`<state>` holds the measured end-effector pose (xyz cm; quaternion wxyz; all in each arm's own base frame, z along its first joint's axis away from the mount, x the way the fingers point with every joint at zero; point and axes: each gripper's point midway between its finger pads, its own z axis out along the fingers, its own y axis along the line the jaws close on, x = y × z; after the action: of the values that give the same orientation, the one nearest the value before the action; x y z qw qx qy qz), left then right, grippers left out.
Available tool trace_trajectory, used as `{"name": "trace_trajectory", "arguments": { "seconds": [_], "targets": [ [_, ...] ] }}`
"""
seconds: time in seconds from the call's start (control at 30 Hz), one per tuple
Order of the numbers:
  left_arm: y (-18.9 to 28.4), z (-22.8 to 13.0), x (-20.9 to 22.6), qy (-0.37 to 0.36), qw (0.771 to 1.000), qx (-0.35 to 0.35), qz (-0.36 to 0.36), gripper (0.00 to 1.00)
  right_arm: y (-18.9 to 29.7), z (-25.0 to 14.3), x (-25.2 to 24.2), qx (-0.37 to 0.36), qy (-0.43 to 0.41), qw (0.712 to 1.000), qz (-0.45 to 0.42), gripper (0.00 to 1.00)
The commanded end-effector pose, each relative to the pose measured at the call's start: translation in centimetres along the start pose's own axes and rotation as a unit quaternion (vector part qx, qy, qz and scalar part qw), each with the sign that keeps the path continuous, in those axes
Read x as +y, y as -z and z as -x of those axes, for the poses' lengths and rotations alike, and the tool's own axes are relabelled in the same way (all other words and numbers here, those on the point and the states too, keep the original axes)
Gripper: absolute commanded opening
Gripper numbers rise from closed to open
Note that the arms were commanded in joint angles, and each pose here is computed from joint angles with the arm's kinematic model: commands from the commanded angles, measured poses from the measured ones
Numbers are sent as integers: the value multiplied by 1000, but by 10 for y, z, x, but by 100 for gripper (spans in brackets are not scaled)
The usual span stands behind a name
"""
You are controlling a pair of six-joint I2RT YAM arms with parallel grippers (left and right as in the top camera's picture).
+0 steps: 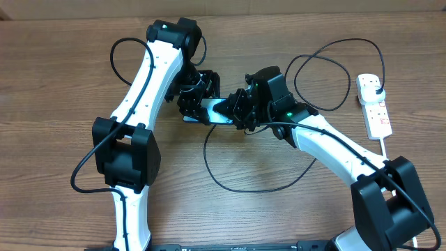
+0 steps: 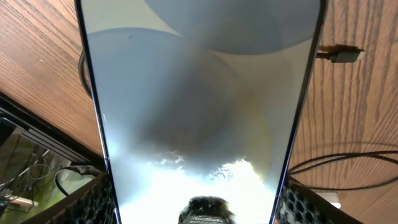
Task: Plug charger to phone and switch on socket
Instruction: 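Grasp the phone's right edge with the right gripper, then open the left gripper and release the phone to the right gripper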
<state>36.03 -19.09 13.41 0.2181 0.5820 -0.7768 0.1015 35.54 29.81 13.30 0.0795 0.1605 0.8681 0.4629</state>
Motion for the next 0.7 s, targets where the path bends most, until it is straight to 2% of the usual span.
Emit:
{"name": "trace_trajectory", "arguments": {
  "seconds": [0.0, 0.2, 0.37, 0.4, 0.67],
  "targets": [
    [6, -9, -3, 1, 1000, 12, -10, 65, -3, -1, -6, -1, -1, 1000, -8, 9],
    [6, -9, -3, 1, 1000, 12, -10, 70, -2, 0, -5, -2, -12, 1000, -6, 6],
    [6, -9, -3, 1, 1000, 11, -10, 97, 1, 3, -4, -1, -15, 1000, 0, 4],
    [6, -9, -3, 1, 1000, 11, -10, 100, 2, 5, -5, -1, -17, 1000, 1, 4],
    [7, -9, -4, -25, 1000, 11, -13, 99, 16, 19, -11, 0, -20, 1000, 8, 4]
  ]
}}
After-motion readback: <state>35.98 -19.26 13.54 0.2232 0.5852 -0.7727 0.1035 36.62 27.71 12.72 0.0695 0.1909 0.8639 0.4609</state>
